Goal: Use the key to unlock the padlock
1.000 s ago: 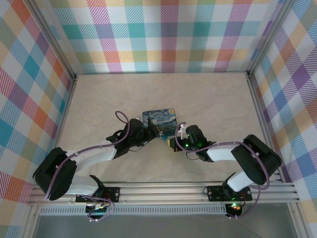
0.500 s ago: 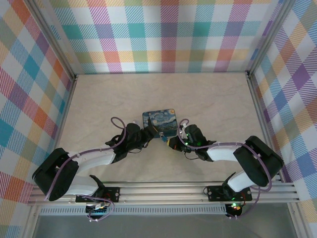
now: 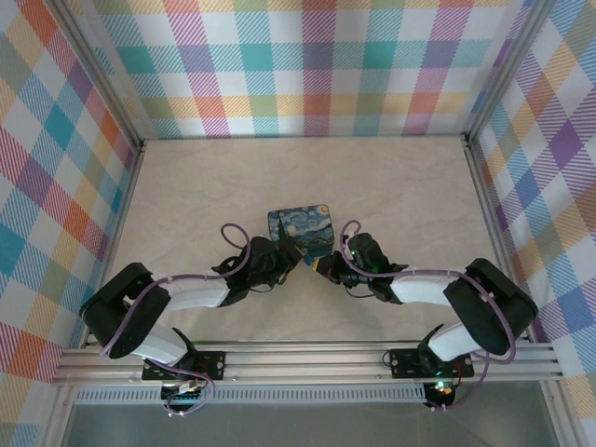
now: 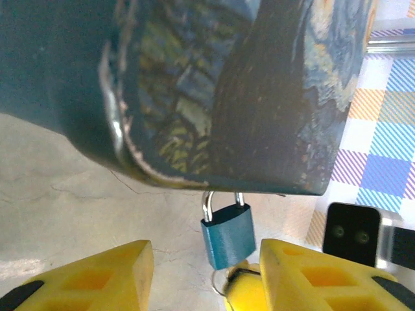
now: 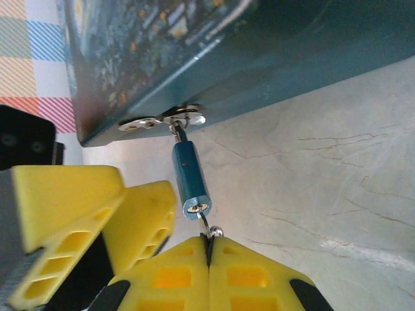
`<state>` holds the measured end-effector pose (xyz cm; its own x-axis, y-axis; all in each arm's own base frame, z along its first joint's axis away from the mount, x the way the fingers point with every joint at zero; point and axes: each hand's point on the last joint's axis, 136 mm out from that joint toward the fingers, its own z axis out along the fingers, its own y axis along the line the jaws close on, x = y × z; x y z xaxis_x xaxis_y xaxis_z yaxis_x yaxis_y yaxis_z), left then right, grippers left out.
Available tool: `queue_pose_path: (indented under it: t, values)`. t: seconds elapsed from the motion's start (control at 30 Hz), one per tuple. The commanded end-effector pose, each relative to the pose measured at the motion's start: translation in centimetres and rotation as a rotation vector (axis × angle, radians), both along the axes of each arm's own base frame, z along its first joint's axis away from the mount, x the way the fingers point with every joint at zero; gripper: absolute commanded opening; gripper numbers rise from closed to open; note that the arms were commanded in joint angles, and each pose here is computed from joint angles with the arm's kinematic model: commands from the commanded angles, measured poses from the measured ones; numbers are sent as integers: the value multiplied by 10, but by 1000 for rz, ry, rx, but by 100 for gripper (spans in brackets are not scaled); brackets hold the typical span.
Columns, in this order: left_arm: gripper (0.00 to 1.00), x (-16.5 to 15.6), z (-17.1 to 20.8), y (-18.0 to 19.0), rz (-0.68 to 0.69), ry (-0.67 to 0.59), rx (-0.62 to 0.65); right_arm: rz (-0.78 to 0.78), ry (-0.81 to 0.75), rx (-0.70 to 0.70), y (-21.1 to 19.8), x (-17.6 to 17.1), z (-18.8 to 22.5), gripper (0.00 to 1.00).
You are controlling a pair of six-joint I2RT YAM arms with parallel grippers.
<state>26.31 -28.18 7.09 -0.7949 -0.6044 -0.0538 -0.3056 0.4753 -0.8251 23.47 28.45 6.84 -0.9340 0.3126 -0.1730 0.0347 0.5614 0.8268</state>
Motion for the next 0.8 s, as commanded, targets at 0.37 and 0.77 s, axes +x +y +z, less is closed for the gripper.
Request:
queue_pose_path:
  t: [0.37, 0.77]
  values:
    - [45, 9, 6, -30, 7, -31, -56, -3, 9, 39, 7, 1, 12, 0]
    - [40, 13, 4, -35, 28, -22, -76, -7, 32, 60, 11, 0, 9, 0]
